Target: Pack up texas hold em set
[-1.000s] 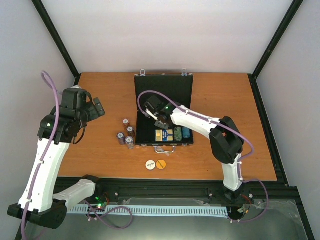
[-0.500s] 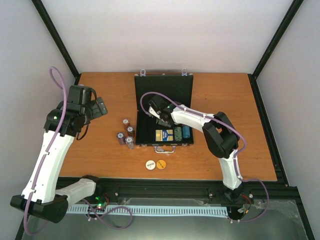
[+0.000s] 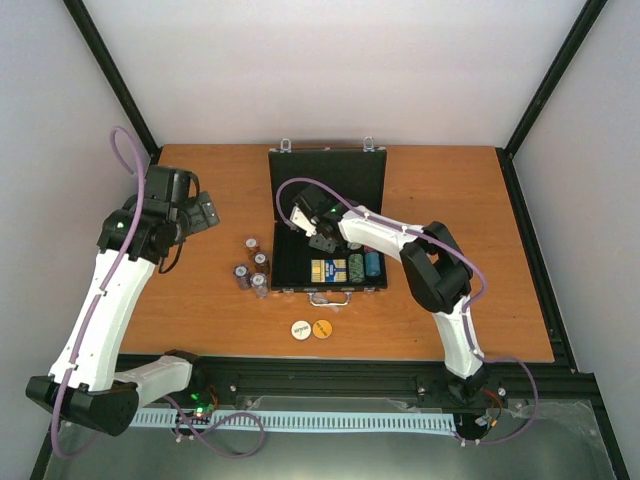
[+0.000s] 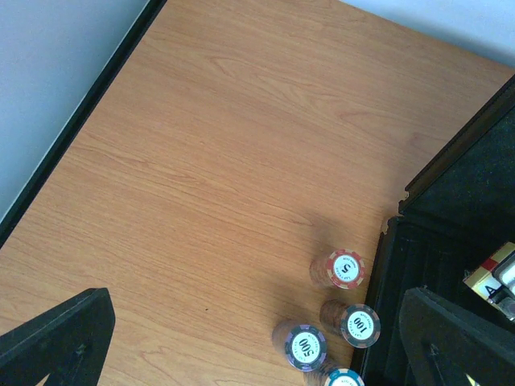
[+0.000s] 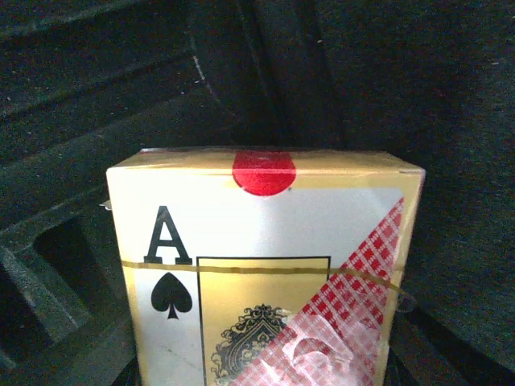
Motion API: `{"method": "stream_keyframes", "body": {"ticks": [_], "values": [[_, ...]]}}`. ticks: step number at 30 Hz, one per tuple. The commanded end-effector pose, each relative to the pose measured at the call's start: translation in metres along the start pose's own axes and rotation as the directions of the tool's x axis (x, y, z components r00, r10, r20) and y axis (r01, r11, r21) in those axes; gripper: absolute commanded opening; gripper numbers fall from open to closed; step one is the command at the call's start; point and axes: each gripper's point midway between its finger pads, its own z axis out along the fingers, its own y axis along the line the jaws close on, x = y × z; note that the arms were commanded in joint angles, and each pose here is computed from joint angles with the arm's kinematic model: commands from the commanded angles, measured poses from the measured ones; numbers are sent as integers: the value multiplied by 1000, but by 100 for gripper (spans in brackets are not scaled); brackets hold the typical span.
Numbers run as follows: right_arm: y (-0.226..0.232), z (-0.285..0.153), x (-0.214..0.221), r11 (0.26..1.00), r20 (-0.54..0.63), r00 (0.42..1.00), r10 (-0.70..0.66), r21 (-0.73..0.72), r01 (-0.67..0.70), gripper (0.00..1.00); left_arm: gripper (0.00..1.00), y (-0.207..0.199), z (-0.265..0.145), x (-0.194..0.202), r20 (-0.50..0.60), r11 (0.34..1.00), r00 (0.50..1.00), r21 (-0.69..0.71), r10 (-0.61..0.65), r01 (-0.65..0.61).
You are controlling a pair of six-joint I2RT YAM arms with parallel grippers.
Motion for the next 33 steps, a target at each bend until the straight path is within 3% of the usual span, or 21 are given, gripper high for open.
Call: {"method": "stream_keyframes", "body": {"ticks": [1, 5, 7, 11, 13, 18, 22, 27, 33], "values": [[4, 5, -4, 1000, 6, 1000, 13, -16, -13, 61, 100, -1, -3, -8, 33, 1000, 999, 10, -17, 17], [3, 6, -2, 1000, -2, 1000, 16, -14, -16, 65, 100, 0, -5, -8, 37, 1000, 999, 5, -11, 11], [2, 5, -2, 1000, -6, 1000, 20, -9, -20, 80, 100, 1, -5, -9, 39, 1000, 999, 7, -11, 11], [0, 2, -1, 999, -8, 999, 39, 0, -39, 83, 100, 0, -6, -8, 38, 1000, 999, 16, -12, 11], [0, -2, -1, 999, -3, 999, 53, -6, -53, 97, 100, 0, -7, -8, 38, 1000, 999, 19, -11, 10], [-16, -19, -11, 988, 32, 987, 154, 19, -155, 100, 100, -2, -8, -7, 39, 999, 999, 34, -15, 14], [-31, -38, -22, 944, 73, 942, 328, 10, -329, 100, 100, -5, -8, -6, 36, 998, 999, 53, -21, 19], [-30, -55, -39, 821, 68, 820, 568, -118, -559, 100, 100, -6, -11, -7, 44, 997, 999, 68, -24, 21], [-10, -51, -43, 710, -6, 728, 686, -215, -671, 100, 100, -5, -15, -7, 51, 997, 998, 78, -27, 23]]}}
